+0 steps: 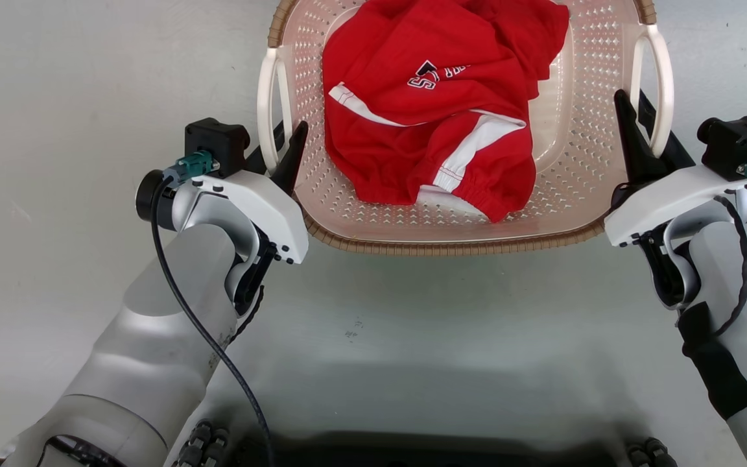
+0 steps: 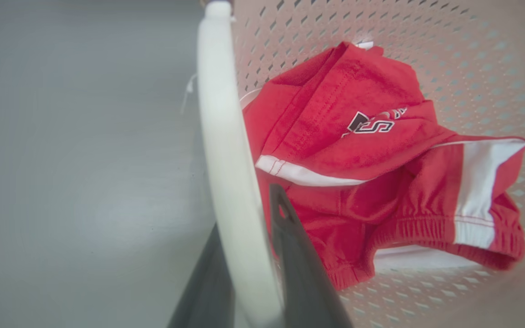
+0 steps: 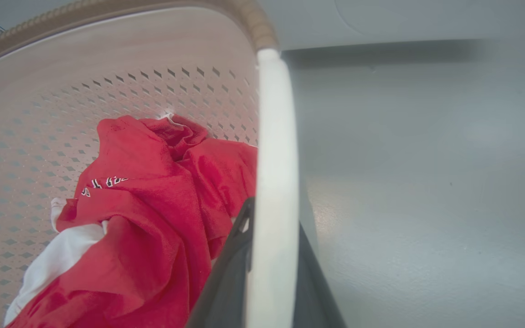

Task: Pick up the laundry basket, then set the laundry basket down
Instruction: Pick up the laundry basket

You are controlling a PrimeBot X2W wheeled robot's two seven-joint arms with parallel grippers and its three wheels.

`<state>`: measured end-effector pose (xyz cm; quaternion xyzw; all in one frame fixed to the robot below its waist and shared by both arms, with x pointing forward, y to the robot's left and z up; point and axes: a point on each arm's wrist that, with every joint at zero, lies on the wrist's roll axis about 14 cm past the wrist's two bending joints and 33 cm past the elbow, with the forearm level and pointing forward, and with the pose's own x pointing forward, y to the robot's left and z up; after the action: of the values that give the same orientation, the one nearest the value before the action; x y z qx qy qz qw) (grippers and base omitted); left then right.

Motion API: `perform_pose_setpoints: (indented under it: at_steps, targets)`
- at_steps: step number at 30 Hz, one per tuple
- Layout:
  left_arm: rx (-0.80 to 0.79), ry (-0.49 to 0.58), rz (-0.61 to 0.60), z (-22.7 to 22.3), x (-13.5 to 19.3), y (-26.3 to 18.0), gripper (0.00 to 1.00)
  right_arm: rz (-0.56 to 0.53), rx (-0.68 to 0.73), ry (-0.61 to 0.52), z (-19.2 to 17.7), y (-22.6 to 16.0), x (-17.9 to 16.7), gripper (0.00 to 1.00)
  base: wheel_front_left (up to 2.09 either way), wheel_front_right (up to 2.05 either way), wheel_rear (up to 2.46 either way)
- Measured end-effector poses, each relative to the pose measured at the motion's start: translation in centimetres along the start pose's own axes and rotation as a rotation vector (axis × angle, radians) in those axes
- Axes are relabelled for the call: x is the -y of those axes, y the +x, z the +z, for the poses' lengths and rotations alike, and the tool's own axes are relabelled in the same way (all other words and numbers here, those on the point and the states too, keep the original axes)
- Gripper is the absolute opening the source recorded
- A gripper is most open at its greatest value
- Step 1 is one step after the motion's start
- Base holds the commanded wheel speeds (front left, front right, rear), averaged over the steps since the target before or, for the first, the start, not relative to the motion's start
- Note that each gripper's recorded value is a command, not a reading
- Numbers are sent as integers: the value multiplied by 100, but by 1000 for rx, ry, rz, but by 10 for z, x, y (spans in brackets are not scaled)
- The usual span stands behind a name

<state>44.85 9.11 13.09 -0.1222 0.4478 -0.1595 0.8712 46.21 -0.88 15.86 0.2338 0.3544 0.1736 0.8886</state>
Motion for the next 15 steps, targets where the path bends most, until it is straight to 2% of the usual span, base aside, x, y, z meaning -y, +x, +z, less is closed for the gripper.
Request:
perform_pose_setpoints:
  at_steps: [15]
  targets:
    - [-42,-9,13,-6,3,-12,0,-10,-83,-3,-12,-3,-5,0,0,0,0]
